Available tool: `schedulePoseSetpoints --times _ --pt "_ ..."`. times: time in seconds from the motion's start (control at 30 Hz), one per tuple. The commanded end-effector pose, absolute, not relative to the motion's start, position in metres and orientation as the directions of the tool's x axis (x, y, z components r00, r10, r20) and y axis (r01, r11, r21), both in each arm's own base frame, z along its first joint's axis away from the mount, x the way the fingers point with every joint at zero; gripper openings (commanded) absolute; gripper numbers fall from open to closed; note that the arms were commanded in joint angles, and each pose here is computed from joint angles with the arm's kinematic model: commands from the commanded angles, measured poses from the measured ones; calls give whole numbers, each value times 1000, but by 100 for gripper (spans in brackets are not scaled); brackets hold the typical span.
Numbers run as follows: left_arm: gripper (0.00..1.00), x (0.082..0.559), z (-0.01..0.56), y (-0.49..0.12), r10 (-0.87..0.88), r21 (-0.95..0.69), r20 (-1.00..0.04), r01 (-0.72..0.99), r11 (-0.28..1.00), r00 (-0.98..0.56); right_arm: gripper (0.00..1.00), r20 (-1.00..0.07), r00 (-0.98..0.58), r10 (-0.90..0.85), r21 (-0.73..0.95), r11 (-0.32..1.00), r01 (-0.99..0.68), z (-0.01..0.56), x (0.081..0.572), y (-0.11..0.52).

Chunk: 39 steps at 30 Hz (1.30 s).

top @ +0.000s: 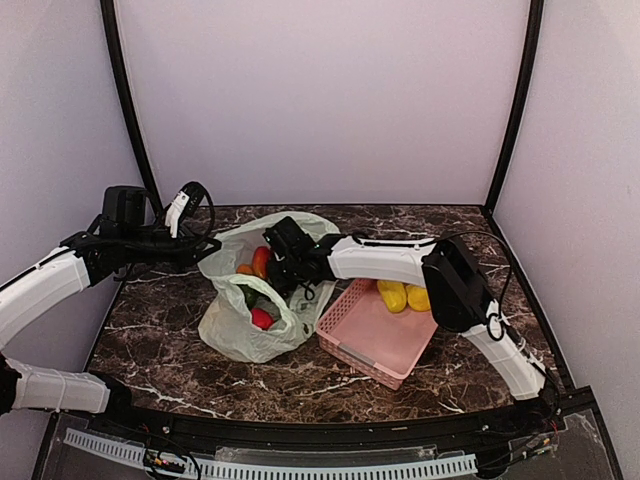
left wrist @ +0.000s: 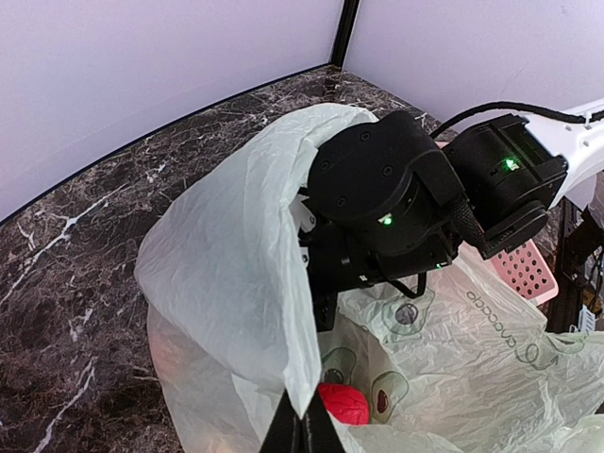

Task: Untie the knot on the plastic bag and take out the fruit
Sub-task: Pick up the fake fruit from the takeout bag.

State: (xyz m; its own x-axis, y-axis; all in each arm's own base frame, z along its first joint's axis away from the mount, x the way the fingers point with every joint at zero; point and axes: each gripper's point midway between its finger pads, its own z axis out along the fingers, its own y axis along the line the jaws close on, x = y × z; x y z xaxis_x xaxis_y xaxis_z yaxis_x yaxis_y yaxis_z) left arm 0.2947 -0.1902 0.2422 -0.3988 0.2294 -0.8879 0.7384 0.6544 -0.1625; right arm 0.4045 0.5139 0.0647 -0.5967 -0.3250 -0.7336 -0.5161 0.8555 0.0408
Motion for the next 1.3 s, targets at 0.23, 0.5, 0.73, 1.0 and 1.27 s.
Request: schedulePoseSetpoints --times 0.23,0.5,0.73,1.0,1.27 --pt "1 292 241 -190 226 -166 -889 740 652 -399 0 -854 -464 -235 164 724 -670 167 383 533" --pt "1 294 240 -188 226 -163 -887 732 662 -403 0 -909 -378 -177 213 582 -785 217 341 538" --pt "1 295 239 -186 226 -161 -885 723 672 -407 0 -924 -334 -185 200 511 -836 235 312 538" --pt "1 296 239 -184 228 -152 -884 711 686 -409 0 -930 -261 -260 117 463 -879 226 283 551" --pt "1 297 238 -183 228 -151 -883 708 690 -410 0 -894 -318 -315 145 468 -872 190 277 559"
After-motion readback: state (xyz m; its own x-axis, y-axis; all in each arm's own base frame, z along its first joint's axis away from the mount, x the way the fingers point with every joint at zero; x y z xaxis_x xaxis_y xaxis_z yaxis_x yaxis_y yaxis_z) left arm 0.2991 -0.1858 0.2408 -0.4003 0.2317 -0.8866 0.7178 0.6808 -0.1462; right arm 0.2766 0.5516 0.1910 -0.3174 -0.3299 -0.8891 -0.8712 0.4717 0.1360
